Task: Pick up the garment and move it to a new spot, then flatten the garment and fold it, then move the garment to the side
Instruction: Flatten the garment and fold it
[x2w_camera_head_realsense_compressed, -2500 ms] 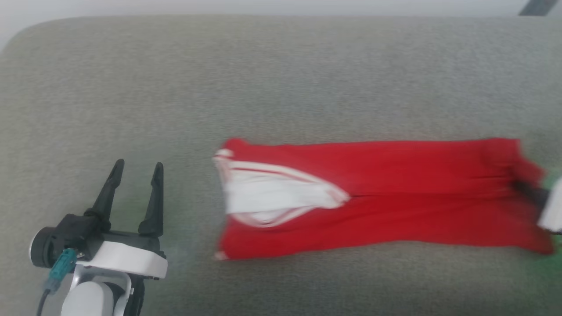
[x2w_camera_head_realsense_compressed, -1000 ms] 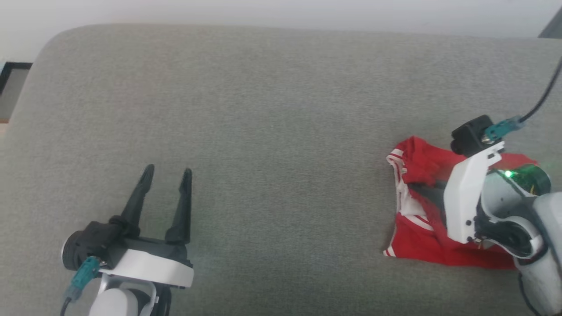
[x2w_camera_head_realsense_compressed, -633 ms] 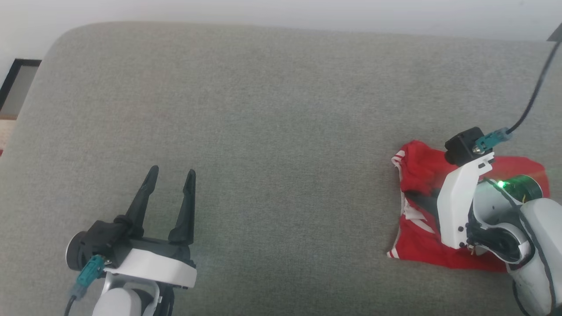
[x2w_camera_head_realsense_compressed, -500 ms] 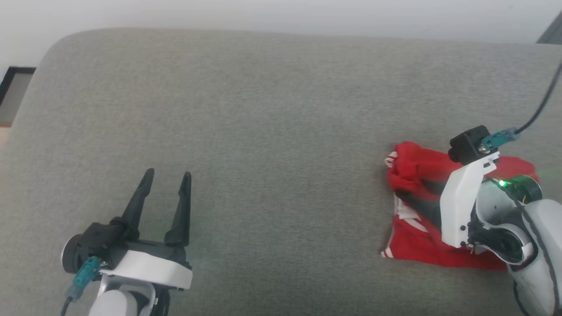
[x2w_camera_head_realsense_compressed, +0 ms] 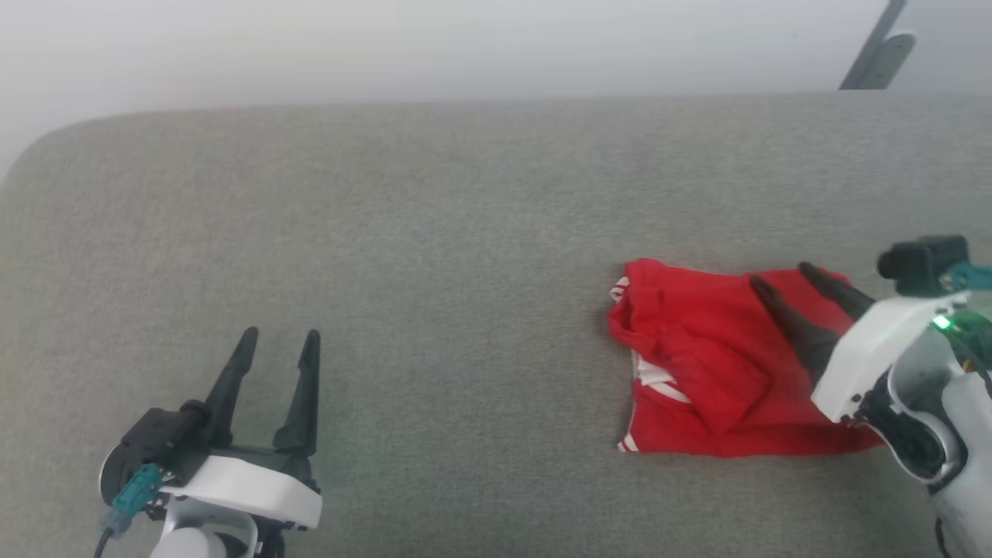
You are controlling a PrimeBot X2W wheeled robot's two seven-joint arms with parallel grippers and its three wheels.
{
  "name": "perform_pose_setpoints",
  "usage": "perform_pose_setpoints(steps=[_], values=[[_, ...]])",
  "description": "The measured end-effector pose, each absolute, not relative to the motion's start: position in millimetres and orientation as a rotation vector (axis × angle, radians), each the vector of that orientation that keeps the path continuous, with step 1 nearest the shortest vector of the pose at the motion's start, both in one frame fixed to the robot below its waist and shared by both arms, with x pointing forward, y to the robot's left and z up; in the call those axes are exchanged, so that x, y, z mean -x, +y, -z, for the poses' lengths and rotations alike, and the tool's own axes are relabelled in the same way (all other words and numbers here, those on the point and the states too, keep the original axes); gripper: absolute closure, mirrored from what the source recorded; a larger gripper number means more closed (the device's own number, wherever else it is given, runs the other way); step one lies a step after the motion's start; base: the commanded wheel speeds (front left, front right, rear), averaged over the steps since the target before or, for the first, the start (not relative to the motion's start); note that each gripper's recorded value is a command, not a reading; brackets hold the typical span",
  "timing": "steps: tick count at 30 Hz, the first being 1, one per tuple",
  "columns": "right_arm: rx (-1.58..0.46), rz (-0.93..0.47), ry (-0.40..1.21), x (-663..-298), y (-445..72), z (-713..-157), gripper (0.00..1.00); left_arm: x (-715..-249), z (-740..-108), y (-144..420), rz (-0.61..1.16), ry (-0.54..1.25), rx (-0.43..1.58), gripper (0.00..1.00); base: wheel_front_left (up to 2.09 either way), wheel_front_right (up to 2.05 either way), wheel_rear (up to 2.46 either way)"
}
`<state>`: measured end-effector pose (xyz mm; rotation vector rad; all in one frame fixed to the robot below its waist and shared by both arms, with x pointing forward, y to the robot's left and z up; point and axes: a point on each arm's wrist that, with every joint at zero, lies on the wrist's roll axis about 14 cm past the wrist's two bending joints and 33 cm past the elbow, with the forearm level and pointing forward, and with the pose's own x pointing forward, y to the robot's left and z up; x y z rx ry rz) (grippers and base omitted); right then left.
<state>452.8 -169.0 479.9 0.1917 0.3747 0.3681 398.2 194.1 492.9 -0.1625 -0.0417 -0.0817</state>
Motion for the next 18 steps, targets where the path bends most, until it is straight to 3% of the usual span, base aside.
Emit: perform_pose_setpoints(steps=[9, 18], values=[[-0.155, -0.246, 0.140, -438.1, -207.0, -493.3, 0.00, -389.0, -495.9, 195.2, 0.085, -0.046, 0.161, 0.00, 0.00, 0.00, 0.00], [-0.110, -0.173, 0.071, -407.9, -229.8, -498.7, 0.00, -362.6, -494.4, 199.9, 0.061, -0.042, 0.171, 0.00, 0.00, 0.00, 0.00]])
